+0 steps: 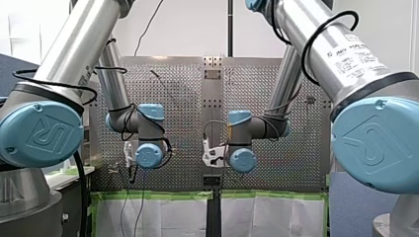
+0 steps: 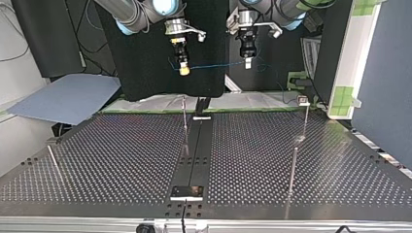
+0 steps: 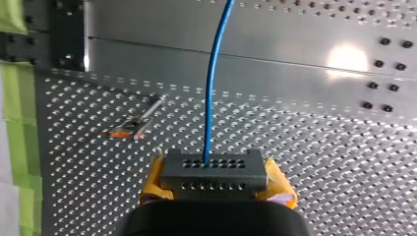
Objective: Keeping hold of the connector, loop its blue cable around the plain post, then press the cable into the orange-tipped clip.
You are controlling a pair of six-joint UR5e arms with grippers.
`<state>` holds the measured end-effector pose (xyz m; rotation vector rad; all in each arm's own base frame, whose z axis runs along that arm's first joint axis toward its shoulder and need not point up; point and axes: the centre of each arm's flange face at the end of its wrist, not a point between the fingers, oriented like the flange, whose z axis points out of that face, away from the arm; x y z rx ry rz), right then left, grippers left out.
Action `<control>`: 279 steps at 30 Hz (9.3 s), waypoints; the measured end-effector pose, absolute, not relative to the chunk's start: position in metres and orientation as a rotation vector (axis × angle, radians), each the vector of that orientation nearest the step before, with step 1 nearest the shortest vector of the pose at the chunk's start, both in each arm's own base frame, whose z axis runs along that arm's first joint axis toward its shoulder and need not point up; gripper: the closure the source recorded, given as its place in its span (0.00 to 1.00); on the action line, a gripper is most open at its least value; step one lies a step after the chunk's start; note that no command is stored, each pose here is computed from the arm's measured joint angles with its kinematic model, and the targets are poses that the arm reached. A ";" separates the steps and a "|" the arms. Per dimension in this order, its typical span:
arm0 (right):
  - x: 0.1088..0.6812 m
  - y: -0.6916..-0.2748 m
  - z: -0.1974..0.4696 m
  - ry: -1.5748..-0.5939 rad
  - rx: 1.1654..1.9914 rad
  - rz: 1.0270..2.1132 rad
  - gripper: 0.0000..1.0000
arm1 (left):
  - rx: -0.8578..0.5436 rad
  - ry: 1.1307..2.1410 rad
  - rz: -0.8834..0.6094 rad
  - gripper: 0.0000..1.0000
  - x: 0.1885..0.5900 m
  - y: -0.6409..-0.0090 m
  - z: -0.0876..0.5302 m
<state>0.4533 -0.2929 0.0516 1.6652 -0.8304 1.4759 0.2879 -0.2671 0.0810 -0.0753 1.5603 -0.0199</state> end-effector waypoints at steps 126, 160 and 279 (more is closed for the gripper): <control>0.509 -0.393 0.433 -0.595 1.415 1.955 1.00 | -0.479 1.250 0.141 0.99 0.424 -0.189 0.503; 0.531 -0.414 0.425 -0.524 1.430 1.999 1.00 | -0.484 1.296 0.126 0.99 0.538 -0.072 0.500; 0.530 -0.417 -0.017 -0.852 1.712 1.628 1.00 | -0.328 1.562 -0.074 0.00 0.582 -0.109 0.340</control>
